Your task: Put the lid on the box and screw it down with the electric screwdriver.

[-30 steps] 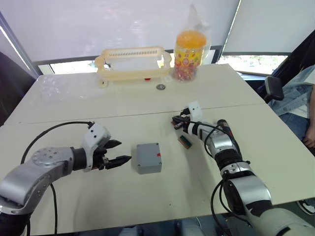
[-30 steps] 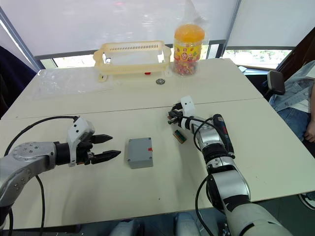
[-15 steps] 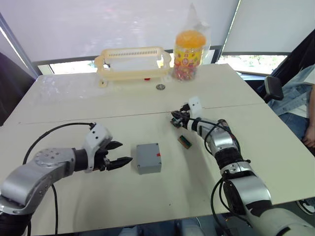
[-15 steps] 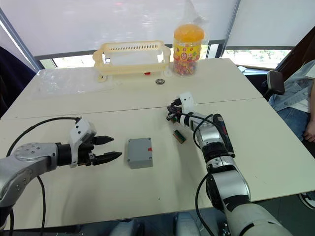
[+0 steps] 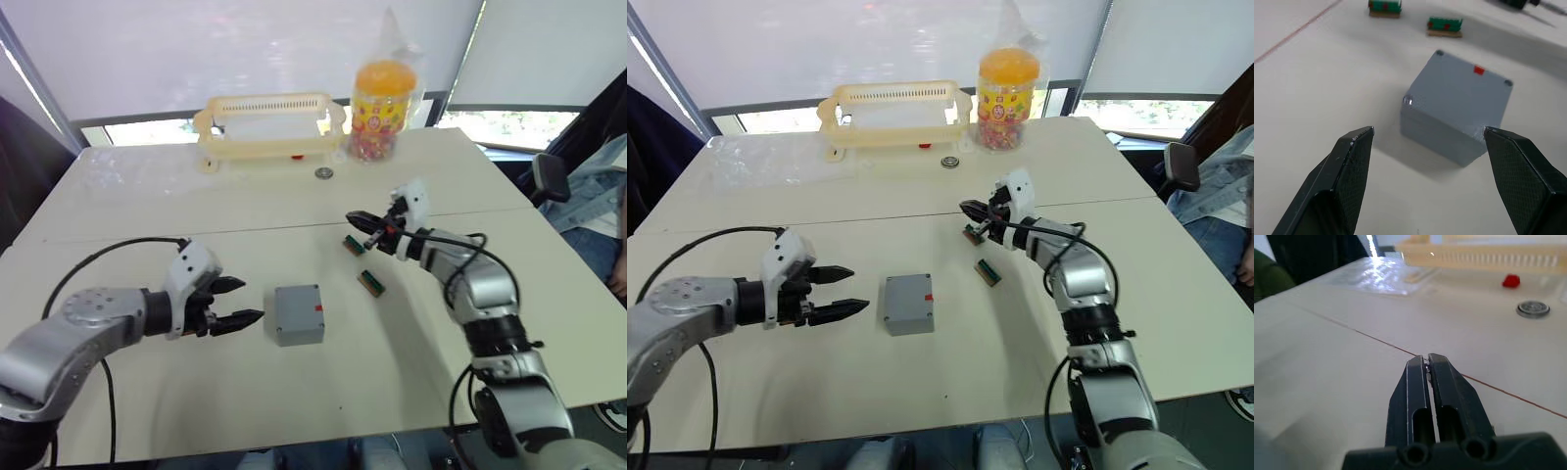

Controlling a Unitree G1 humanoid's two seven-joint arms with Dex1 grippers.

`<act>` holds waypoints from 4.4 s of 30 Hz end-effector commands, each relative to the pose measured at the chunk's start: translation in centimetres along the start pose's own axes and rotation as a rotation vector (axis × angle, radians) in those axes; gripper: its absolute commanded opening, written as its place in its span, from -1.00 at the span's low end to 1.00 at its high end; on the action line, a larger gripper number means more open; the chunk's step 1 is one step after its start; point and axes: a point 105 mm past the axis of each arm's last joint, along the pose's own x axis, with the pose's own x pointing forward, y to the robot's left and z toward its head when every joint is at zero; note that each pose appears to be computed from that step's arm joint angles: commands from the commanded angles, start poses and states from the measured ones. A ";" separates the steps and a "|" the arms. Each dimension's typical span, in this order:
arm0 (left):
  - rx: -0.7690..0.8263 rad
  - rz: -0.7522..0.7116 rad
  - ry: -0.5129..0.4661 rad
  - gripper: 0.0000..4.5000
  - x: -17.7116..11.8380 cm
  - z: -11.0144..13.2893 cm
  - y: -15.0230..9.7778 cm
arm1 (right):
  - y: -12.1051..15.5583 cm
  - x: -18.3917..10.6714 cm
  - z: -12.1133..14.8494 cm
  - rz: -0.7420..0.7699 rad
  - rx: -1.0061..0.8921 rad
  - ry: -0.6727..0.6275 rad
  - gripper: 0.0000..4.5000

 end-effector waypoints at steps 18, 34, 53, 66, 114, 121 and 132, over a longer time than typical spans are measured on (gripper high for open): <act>0.164 -0.101 0.068 0.64 0.7 -0.8 -0.8 | 7.8 0.6 -2.3 0.234 -0.023 0.050 -0.99; 0.142 -0.070 0.065 0.64 0.5 -1.2 -0.6 | 8.1 0.9 -4.3 0.249 -0.028 0.098 -0.99; 0.137 -0.050 0.069 0.64 0.5 -1.5 -0.5 | 7.9 1.5 -5.4 0.251 -0.064 0.129 -0.88; 0.119 -0.053 0.048 0.64 0.5 -1.1 0.2 | 8.3 -0.1 -0.5 0.286 -0.078 -0.015 0.51; 0.223 -0.318 -0.049 0.64 3.3 1.6 -6.5 | -5.8 -17.3 -10.1 -0.538 0.648 1.128 -0.23; 0.132 -0.189 -0.075 0.64 1.5 1.9 -2.4 | -11.5 -14.2 -2.2 -0.633 0.674 0.631 -0.23; -0.031 -0.130 -0.274 0.64 3.5 3.3 1.1 | -7.0 -7.0 12.9 -0.320 0.171 -0.478 -0.23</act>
